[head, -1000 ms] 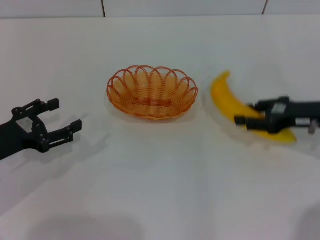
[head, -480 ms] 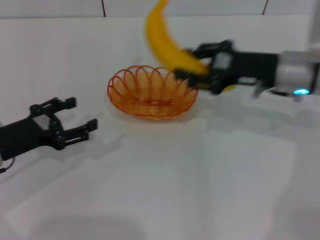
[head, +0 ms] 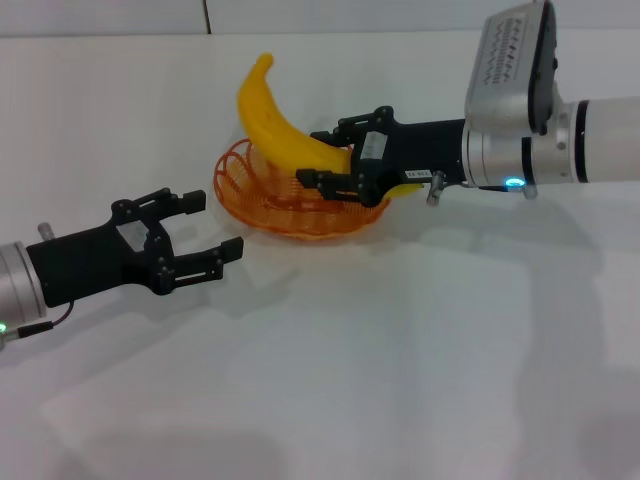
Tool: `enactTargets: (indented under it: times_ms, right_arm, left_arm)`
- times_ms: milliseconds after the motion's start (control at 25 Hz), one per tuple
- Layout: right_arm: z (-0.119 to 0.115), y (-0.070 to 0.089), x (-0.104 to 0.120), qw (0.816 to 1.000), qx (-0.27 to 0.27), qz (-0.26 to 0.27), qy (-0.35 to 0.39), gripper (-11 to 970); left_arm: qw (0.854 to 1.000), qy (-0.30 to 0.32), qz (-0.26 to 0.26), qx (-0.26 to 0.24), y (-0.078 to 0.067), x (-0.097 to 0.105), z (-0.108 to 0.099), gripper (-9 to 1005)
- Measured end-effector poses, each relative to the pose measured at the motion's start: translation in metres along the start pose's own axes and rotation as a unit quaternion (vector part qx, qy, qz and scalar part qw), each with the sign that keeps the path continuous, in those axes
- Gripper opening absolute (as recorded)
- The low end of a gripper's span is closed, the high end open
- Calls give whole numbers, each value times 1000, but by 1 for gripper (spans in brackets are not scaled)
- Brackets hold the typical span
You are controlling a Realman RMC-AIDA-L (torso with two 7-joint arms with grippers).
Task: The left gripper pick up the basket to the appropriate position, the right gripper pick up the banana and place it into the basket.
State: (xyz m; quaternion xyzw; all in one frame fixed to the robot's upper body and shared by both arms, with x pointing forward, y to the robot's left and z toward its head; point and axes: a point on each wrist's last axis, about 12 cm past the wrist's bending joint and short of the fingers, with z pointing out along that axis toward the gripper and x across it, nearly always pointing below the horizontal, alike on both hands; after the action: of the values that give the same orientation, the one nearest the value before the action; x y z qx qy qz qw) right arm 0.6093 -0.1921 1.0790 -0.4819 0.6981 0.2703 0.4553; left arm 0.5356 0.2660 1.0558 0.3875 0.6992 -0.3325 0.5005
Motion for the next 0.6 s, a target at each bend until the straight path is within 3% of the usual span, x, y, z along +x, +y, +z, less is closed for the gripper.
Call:
enactTargets:
  times_ms: [200,360,480,600]
  right_arm:
    - [6,1,7,999,8,19,38,557]
    - [4,2,-3,1000,-7,28,10,603]
    - [-12,4,-11,998,-23,32,-41,645]
    - [-46,10,-7,996,-24,29,-79,690]
  left_arm:
    - [1000,-3,-1,1,-1,0,-1,849]
    - [1000,-2,-4,-3,-1,2,-4,849]
    - [1000,-1,-8,-14,-1,7,-12,849]
    - [1000,-1,-10,-23,-2,10,-18,849]
